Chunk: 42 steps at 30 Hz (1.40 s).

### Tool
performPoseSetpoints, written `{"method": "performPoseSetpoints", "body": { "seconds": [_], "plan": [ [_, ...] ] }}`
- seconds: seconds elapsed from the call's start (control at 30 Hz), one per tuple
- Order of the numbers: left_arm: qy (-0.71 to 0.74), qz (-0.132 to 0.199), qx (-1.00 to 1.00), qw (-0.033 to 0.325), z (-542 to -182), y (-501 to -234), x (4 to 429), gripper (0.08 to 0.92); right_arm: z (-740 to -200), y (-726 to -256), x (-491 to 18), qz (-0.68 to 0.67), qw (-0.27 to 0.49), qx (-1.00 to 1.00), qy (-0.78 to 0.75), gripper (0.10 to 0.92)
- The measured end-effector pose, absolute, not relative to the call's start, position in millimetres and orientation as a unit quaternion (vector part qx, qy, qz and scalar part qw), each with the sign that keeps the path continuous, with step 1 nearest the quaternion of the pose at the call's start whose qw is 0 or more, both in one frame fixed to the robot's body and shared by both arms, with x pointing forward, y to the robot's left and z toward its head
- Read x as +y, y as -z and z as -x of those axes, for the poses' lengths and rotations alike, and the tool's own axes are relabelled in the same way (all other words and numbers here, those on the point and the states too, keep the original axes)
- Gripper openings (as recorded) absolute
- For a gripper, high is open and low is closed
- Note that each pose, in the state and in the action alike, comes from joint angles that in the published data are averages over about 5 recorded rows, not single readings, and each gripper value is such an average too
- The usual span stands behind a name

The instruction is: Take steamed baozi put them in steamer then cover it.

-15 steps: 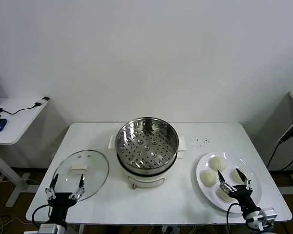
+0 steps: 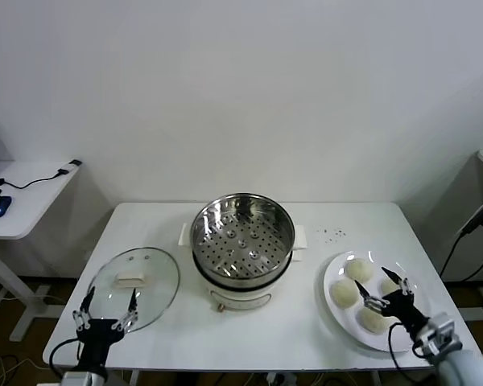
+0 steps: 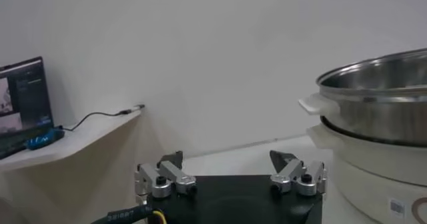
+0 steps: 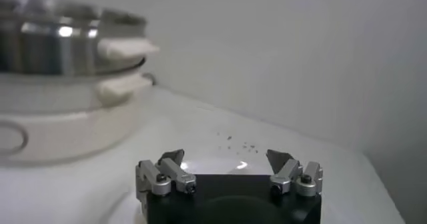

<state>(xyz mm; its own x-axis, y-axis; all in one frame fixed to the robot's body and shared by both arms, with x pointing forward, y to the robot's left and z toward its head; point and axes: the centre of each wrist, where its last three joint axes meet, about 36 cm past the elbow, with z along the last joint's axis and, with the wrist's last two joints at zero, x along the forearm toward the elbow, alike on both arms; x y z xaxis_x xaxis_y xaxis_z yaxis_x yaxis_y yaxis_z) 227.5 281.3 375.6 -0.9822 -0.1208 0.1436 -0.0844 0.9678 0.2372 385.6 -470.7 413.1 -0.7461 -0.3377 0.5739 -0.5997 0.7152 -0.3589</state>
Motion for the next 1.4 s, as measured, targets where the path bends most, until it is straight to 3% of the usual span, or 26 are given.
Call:
{"method": "performPoseSetpoints", "body": {
  "seconds": [0.23,0.53,0.93,1.4],
  "plan": [
    [0.111,-0.048,-0.989,0.081,-221.9,-371.3,281.4,0.823,-444.2,-454.8,-490.8,-0.332,0.312,-0.805,-0.38,0.823],
    [0.11,-0.049,-0.989,0.084,-216.0,-370.9,285.9,0.823,-521.7,-476.4,-473.3,-0.404,0.367,-0.714,-0.439,0.823],
    [0.11,-0.05,-0.988,0.092,-213.4,-366.0,287.5,0.823,-601.3,-477.2,-438.2,-0.448,0.427,-0.622,-0.48,0.823],
    [0.112,-0.062,-0.987,0.101,-212.3,-359.4,298.6,0.823,-642.6,-455.3,-397.9,-0.473,0.463,-0.565,-0.493,0.823]
  ]
}}
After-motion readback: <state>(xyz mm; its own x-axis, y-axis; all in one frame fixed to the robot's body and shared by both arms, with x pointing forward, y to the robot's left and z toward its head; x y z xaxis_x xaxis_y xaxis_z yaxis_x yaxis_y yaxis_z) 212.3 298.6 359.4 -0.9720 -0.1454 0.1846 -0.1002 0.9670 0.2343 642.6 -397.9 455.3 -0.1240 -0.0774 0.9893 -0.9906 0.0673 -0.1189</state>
